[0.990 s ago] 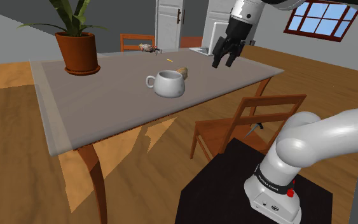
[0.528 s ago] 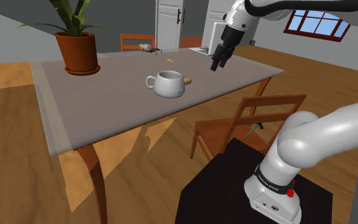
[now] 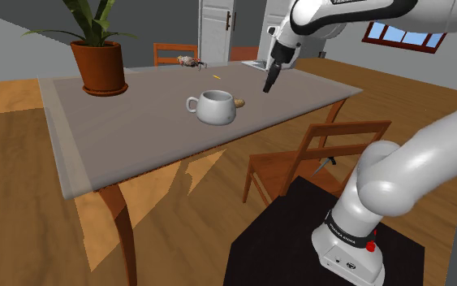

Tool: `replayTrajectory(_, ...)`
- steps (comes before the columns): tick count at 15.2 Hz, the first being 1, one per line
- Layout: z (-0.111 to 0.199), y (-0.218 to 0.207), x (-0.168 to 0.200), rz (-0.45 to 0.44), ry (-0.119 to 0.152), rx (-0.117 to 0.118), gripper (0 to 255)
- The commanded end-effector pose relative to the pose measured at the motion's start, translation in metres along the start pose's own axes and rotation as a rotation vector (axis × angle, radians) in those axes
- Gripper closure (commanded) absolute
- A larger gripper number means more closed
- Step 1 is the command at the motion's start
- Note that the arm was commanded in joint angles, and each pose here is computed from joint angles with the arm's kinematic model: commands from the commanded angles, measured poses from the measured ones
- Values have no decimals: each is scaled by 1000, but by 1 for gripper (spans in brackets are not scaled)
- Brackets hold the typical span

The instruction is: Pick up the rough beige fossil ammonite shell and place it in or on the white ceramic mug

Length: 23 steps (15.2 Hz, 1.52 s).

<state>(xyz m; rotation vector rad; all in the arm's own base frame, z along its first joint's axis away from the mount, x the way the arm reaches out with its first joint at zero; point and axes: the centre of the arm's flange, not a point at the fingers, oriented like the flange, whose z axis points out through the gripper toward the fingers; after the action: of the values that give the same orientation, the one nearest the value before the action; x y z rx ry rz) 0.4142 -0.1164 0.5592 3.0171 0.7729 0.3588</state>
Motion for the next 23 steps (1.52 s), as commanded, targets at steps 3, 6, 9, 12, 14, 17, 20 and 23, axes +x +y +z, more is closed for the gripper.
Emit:
replayTrajectory(3, 25, 37, 28, -200, 17, -12, 0)
replayTrajectory(6, 42, 60, 52, -344, 30, -19, 0)
replayTrajectory(9, 58, 80, 80, -488, 42, -26, 0)
replayTrajectory(12, 70, 92, 101, -589, 51, -31, 0)
replayTrajectory(14, 80, 92, 101, -589, 51, -31, 0)
replayTrajectory(17, 96, 92, 102, -589, 51, -31, 0)
replayTrajectory(20, 110, 93, 103, -589, 51, -31, 0)
replayTrajectory(23, 110, 93, 103, -589, 51, -31, 0)
